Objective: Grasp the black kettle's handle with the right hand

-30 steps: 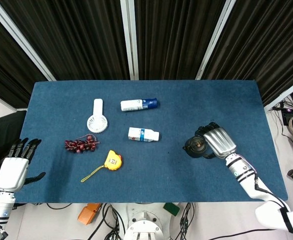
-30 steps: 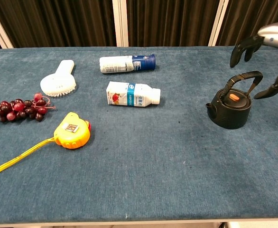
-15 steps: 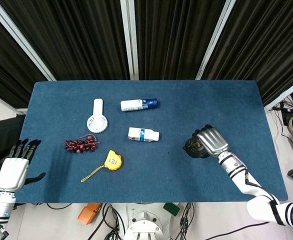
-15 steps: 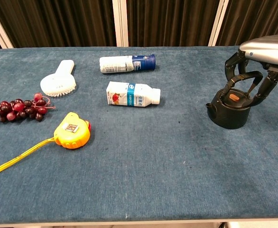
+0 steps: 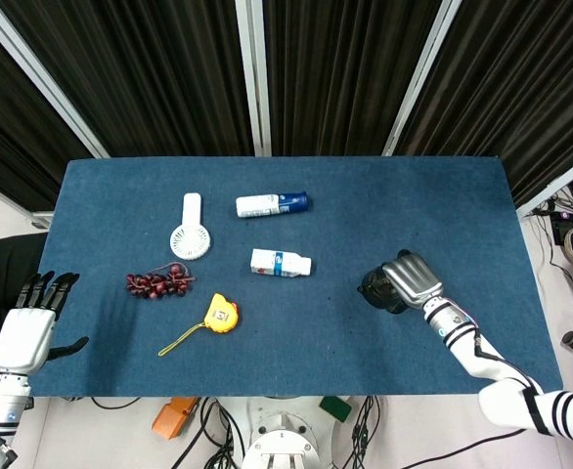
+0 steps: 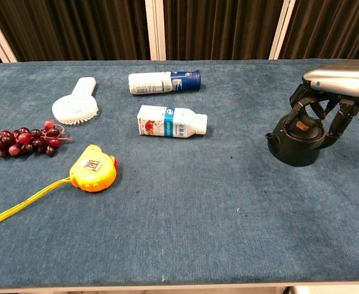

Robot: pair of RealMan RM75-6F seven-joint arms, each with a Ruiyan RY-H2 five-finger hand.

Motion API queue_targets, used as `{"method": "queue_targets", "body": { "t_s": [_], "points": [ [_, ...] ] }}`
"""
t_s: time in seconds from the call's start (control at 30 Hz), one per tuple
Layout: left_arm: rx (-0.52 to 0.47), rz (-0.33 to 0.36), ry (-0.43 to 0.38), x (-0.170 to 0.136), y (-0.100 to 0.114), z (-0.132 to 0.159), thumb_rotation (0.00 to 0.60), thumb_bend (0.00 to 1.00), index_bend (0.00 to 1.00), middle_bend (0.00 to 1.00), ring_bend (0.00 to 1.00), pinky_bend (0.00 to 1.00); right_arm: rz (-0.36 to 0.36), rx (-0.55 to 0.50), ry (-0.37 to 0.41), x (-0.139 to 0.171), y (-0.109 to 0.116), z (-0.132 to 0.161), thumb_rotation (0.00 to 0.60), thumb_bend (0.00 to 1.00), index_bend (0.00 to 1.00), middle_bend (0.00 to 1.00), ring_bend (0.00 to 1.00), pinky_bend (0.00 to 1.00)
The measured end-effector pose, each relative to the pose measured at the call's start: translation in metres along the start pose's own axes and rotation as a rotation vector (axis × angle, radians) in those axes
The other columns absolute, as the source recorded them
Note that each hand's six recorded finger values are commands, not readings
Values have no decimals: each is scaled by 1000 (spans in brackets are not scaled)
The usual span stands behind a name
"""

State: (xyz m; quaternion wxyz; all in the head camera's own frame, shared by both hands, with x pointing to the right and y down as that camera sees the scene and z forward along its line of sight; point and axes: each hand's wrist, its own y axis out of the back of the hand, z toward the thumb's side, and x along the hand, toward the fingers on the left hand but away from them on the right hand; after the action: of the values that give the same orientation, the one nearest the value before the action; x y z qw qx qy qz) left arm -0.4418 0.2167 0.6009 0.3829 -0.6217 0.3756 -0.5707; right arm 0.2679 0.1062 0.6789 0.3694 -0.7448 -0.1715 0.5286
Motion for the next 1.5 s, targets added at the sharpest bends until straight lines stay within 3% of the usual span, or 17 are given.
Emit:
{"method": "queue_targets", "body": {
  "t_s": [0.63,1.0,1.2,1.5],
  "points": [
    [-10,2,11,0,-3,-5,600,125,81,90,23,0,52,-86,-3,1,-7,-1,600,0,963,829,916,382],
    [-10,6,23,-1,-2,-9,600,125,82,91,23,0,58,-183,4,-2,1,-1,600,0,1000,938,1000,487],
    [-11,6,21,0,-2,-7,600,125,82,98,23,0,62,-230,1,-3,3,-2,596,0,1000,964,1000,369],
    [-11,9,18,1,-1,-6,600,125,81,101,23,0,-12,-224,13,0,20,-4,396,0,1000,985,1000,301]
  ]
}}
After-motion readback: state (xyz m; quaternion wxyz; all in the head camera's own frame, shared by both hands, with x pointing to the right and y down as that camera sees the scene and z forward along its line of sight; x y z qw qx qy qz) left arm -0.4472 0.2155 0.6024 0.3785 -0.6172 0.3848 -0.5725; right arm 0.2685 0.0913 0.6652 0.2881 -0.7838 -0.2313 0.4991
